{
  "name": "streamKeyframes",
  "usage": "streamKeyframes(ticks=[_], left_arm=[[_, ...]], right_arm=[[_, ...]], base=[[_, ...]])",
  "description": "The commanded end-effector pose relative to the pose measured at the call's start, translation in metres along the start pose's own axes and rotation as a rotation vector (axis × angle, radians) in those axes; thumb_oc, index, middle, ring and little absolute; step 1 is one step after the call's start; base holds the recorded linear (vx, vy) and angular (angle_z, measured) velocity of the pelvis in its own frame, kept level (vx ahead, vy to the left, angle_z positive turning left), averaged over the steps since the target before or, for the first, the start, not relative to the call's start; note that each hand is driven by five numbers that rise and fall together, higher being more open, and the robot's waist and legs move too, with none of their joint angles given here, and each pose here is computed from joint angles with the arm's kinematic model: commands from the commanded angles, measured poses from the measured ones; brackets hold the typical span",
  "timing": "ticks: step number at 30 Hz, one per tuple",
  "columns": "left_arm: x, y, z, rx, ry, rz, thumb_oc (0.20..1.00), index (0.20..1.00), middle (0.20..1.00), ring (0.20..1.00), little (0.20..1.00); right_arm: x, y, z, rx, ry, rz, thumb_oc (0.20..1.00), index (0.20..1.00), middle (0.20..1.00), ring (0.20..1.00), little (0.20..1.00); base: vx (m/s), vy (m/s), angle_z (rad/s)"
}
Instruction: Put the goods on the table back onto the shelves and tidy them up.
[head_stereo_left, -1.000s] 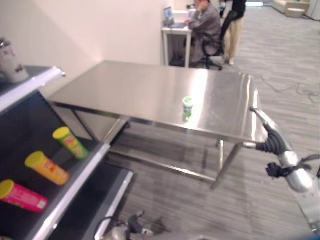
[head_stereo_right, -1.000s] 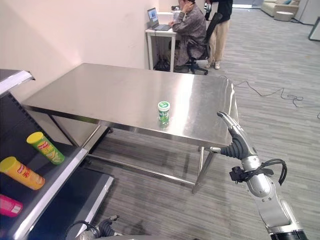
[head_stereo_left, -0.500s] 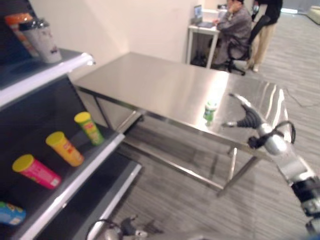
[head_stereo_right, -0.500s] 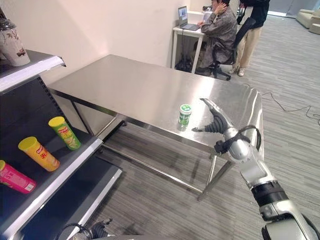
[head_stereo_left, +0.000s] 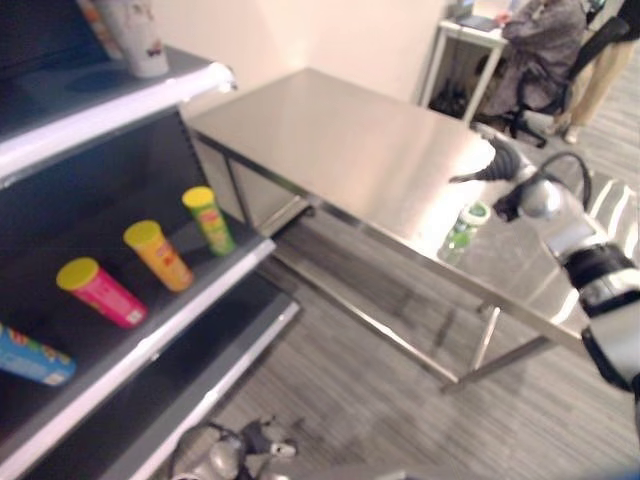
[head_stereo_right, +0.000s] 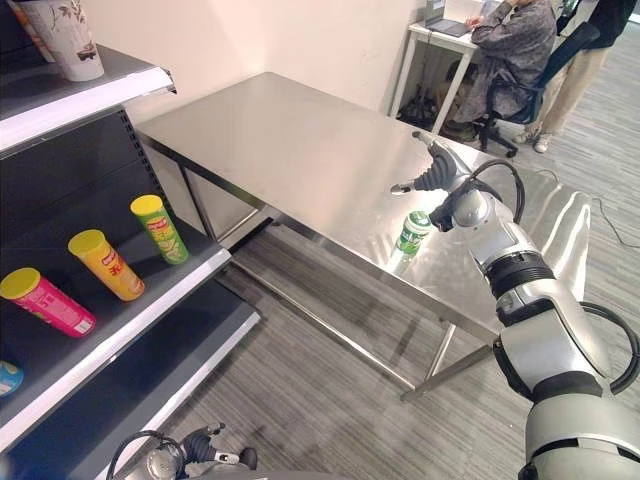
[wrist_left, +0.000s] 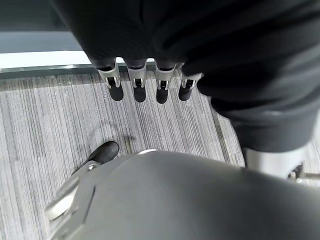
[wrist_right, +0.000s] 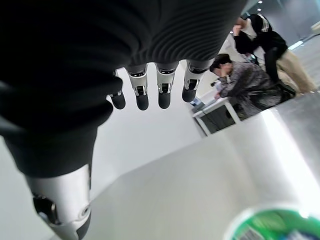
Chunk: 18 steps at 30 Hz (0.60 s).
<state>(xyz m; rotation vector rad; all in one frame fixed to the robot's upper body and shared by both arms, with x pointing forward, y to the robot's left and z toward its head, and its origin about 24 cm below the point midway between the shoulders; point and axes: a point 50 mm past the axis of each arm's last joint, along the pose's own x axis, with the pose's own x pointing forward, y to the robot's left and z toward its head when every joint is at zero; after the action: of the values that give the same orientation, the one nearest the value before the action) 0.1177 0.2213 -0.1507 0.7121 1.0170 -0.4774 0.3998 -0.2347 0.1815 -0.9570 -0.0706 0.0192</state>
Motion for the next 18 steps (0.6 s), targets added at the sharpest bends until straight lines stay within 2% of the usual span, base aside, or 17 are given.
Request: streamKeyframes(ticks=[1,18], left_arm=[[0.002,-0.001,0.002,0.014,0.003,-0.012,1.0,1.0,1.0,1.0,1.0],[0.002,-0.004,0.0,-0.056,0.018,0.005,1.0,1.0,1.0,1.0,1.0]], right_arm=[[0.006,-0.021,0.013,-0.018,-0.022,-0.024,1.0,1.0,1.0,1.0,1.0],[-0.003,-0.001,0.008,-0.011,-0.05,0.055,1.0,1.0,1.0,1.0,1.0]], base=[[0.0,0.0,0.0],[0.0,0.0,0.0]])
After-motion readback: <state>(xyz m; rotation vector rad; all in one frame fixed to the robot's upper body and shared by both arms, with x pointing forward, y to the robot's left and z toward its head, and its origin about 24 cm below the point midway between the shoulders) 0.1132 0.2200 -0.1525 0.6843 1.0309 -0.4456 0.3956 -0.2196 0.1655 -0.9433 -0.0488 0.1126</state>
